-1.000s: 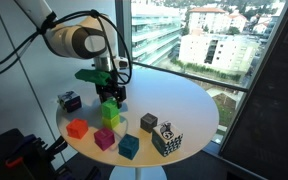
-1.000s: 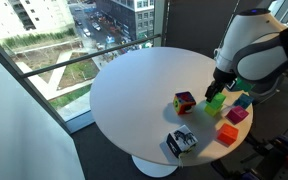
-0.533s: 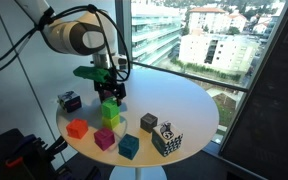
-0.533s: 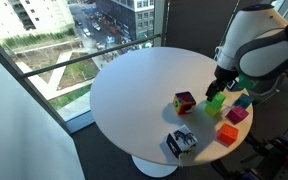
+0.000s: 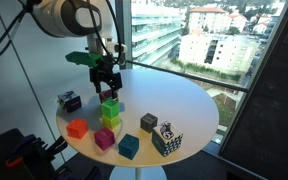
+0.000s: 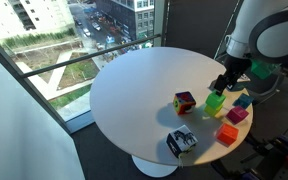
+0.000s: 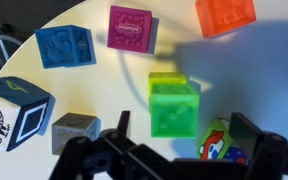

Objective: Pick up the green block and put it on the lime green block

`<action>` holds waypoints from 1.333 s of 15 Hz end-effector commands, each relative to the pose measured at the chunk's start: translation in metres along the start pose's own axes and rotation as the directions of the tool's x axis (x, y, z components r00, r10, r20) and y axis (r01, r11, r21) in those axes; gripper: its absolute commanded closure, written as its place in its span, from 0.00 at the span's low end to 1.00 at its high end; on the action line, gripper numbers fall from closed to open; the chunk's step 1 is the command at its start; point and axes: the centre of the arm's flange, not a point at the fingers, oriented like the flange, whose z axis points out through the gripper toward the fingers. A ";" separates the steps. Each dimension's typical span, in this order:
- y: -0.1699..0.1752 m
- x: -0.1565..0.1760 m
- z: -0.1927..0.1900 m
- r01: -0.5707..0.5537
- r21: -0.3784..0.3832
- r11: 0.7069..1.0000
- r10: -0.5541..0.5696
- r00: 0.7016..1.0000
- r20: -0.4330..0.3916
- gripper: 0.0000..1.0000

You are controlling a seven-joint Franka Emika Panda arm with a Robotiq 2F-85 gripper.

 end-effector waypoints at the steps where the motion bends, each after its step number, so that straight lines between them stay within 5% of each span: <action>1: 0.000 -0.023 -0.025 -0.025 -0.009 1.000 0.025 0.998 0.057 0.00; 10: 0.007 -0.062 -0.074 -0.029 0.002 1.000 0.028 0.980 0.199 0.00; 16: 0.009 -0.082 -0.114 -0.047 0.032 0.998 0.040 0.981 0.190 0.00; 20: 0.010 -0.090 -0.136 -0.051 0.067 0.996 0.044 0.992 0.115 0.00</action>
